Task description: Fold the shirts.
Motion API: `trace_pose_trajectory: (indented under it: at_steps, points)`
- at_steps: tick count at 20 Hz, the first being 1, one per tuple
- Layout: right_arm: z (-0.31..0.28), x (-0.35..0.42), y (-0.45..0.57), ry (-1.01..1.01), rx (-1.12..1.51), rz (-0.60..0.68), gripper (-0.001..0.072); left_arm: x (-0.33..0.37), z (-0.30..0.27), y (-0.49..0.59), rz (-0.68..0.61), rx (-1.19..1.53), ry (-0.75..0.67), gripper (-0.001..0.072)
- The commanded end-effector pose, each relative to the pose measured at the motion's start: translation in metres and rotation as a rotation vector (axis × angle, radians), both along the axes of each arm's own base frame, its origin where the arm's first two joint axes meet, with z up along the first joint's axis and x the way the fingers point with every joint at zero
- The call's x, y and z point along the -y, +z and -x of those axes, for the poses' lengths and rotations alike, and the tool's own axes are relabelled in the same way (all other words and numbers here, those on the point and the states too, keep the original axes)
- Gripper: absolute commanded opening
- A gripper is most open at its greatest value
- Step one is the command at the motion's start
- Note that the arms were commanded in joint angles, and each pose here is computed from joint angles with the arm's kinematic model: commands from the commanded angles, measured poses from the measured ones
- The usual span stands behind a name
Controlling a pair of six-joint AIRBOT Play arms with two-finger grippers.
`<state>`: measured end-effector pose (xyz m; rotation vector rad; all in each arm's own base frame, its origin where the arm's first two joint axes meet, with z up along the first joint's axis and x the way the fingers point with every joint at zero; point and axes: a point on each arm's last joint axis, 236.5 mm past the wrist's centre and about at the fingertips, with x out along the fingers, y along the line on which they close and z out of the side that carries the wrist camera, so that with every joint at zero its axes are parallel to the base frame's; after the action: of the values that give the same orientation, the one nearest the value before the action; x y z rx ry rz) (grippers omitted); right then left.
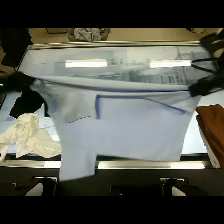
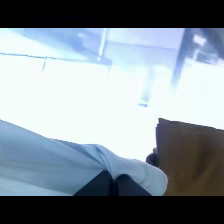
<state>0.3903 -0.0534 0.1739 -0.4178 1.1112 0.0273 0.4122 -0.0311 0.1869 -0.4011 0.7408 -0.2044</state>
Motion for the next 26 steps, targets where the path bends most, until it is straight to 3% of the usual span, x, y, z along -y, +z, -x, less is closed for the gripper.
trace_pose_trajectory:
  at_steps: [1, 4, 7, 8, 9, 10, 11, 12, 14, 17, 20, 26]
  points:
    - [-0.075, -0.034, -0.125, 0.013, -0.122, -0.170, 0.0053, 0.028, -0.033, -0.146, 0.026, -0.255, -0.066, 0.0032]
    - [-0.106, -0.063, -0.167, -0.031, -0.104, -0.324, 0.0051, 0.048, -0.059, -0.184, 0.080, -0.292, -0.072, 0.0033]
    - [-0.134, -0.061, -0.170, -0.071, -0.005, -0.346, 0.0053, 0.058, -0.071, -0.191, 0.094, -0.293, -0.080, 0.0037]
    - [-0.134, -0.061, -0.168, -0.071, 0.002, -0.346, 0.0092, 0.058, -0.073, -0.188, 0.093, -0.286, -0.081, 0.0151]
    - [-0.131, -0.056, -0.162, -0.073, 0.000, -0.343, 0.0291, 0.054, -0.075, -0.182, 0.094, -0.281, -0.082, 0.0469]
    - [-0.124, -0.047, -0.152, -0.060, -0.015, -0.331, 0.0509, 0.047, -0.073, -0.174, 0.088, -0.296, -0.095, 0.0720]
    - [-0.113, -0.033, -0.141, -0.036, -0.040, -0.311, 0.0563, 0.033, -0.064, -0.167, 0.067, -0.336, -0.119, 0.0700]
    - [-0.097, -0.015, -0.130, -0.020, -0.080, -0.299, 0.0566, 0.014, -0.050, -0.163, 0.045, -0.406, -0.122, 0.0694]
    - [-0.046, 0.017, -0.124, -0.020, -0.224, -0.325, 0.0566, -0.023, -0.009, -0.173, 0.004, -0.592, -0.098, 0.0586]
    - [0.033, 0.042, -0.140, -0.071, -0.502, -0.419, 0.0566, -0.035, 0.060, -0.210, 0.023, -0.825, -0.107, 0.0587]
    - [0.071, 0.037, -0.164, -0.108, -0.592, -0.461, 0.0568, -0.011, 0.105, -0.249, 0.073, -0.891, -0.179, 0.0586]
    - [0.094, 0.028, -0.201, -0.124, -0.596, -0.459, 0.0577, 0.013, 0.106, -0.282, 0.103, -0.860, -0.148, 0.0583]
